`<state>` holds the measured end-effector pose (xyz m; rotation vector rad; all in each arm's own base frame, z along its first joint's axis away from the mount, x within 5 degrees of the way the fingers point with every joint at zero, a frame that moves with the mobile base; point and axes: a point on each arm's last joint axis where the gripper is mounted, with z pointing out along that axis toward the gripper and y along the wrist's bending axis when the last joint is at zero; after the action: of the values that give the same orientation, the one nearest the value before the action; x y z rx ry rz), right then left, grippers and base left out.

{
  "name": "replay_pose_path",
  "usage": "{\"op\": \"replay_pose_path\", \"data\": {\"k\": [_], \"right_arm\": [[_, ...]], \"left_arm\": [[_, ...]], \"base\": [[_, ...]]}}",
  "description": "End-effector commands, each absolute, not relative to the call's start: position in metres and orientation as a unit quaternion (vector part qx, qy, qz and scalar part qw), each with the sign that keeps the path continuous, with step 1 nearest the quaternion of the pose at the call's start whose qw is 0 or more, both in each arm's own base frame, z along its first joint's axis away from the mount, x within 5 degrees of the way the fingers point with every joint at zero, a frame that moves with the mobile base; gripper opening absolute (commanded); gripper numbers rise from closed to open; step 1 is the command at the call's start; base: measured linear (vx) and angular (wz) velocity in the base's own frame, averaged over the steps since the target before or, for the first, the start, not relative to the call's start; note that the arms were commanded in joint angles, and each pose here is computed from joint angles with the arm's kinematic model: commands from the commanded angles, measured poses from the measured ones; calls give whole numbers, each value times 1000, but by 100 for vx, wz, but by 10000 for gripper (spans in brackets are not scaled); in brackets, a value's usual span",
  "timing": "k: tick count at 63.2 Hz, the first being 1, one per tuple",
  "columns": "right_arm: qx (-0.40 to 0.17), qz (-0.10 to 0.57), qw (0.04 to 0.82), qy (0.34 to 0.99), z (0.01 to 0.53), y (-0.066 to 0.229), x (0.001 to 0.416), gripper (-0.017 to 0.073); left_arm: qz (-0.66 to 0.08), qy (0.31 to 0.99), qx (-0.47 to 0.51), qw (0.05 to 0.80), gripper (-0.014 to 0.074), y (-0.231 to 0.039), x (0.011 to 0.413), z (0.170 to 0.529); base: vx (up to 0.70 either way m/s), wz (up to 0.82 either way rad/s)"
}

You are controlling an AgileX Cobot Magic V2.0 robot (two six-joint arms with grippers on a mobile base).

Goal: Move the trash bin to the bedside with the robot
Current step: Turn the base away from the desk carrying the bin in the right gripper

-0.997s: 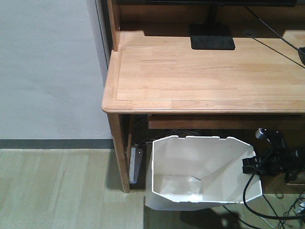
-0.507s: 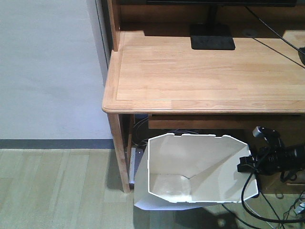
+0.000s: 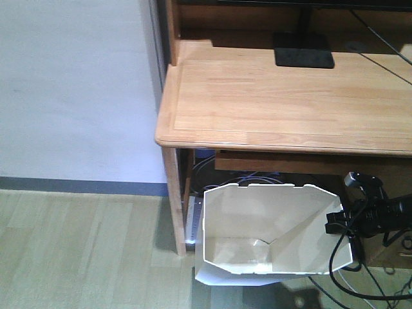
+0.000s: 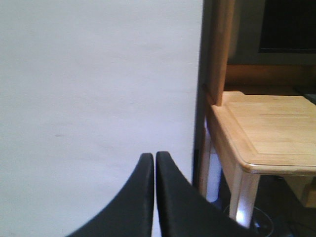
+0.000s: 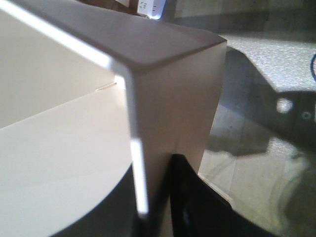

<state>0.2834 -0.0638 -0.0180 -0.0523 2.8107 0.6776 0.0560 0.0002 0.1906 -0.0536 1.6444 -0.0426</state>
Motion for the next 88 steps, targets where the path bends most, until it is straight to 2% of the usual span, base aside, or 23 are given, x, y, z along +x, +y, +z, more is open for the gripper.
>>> {"op": "replay_pose_path", "data": {"k": [1, 30, 88], "right_arm": [[-23, 339, 185, 922, 16, -50, 296, -6], [-23, 338, 184, 923, 16, -50, 296, -6], [-23, 337, 184, 923, 16, -50, 296, -6]], "left_arm": [[-25, 712, -27, 701, -6, 0, 57, 189], [-25, 712, -27, 701, -6, 0, 57, 189], [-25, 712, -27, 701, -6, 0, 57, 189]], "base": [[-6, 25], [-9, 40], [-9, 56]]}}
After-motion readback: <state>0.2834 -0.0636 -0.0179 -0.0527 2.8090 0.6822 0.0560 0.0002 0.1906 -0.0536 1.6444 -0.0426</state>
